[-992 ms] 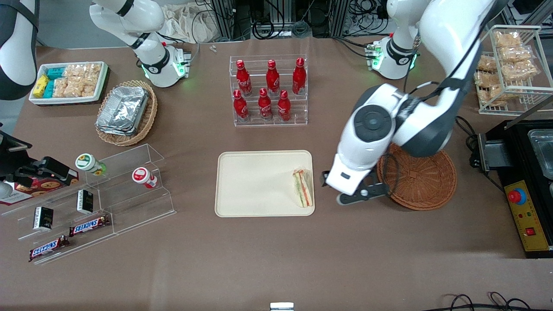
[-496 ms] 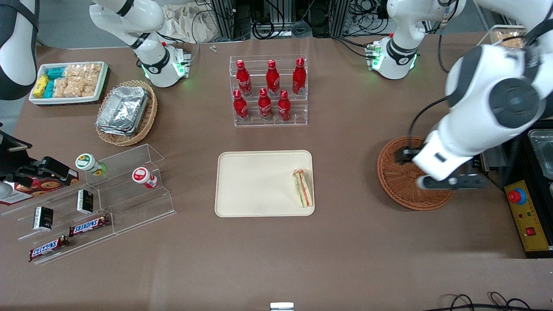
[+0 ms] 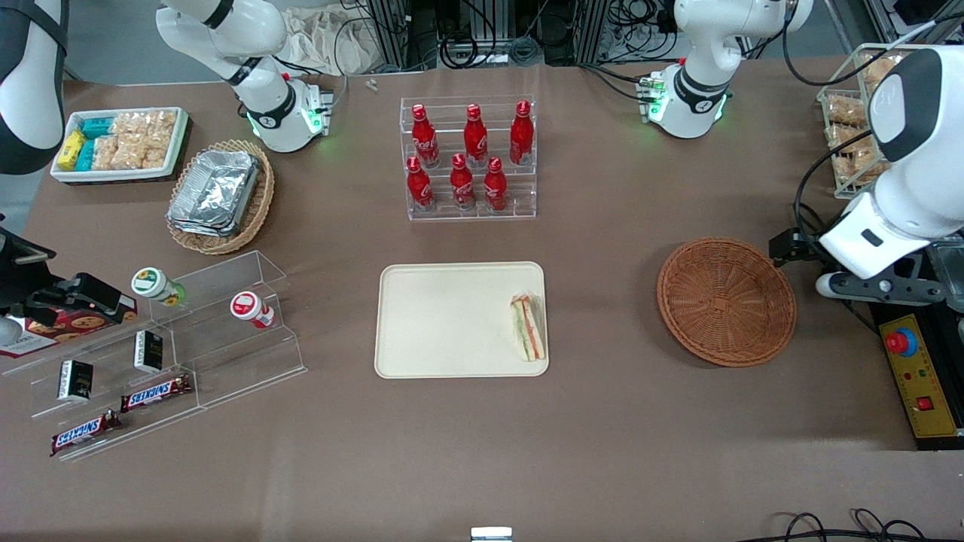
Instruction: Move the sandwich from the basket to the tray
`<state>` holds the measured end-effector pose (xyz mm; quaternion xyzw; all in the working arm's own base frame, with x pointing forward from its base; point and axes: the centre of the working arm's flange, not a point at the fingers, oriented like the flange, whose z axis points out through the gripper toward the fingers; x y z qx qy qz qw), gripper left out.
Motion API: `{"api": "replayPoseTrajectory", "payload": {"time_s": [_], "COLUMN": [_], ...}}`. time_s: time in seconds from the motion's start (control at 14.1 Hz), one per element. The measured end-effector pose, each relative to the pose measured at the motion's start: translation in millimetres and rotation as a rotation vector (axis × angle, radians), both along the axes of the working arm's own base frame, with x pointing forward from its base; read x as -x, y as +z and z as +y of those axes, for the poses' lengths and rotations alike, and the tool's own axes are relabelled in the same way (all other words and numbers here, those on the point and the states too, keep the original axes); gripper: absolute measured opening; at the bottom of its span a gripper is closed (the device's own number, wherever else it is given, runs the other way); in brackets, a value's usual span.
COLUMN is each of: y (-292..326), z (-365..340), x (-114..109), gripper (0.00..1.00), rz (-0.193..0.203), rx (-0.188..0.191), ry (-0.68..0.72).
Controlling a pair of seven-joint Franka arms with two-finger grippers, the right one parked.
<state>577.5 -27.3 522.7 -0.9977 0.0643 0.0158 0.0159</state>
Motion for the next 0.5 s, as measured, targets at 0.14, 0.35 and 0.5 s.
{"api": "replayPoseTrajectory", "payload": {"time_s": [0.14,0.35,0.5], "y": [-6,4,14], "z": [14,21,20], "x": [8,7,-2], "gripper": [1.0,1.0,1.0], "rz": [-0.009,0.009,0.038], "rx": [0.007,0.006,0.004], "ry": [-0.001,0.003,0.001]}}
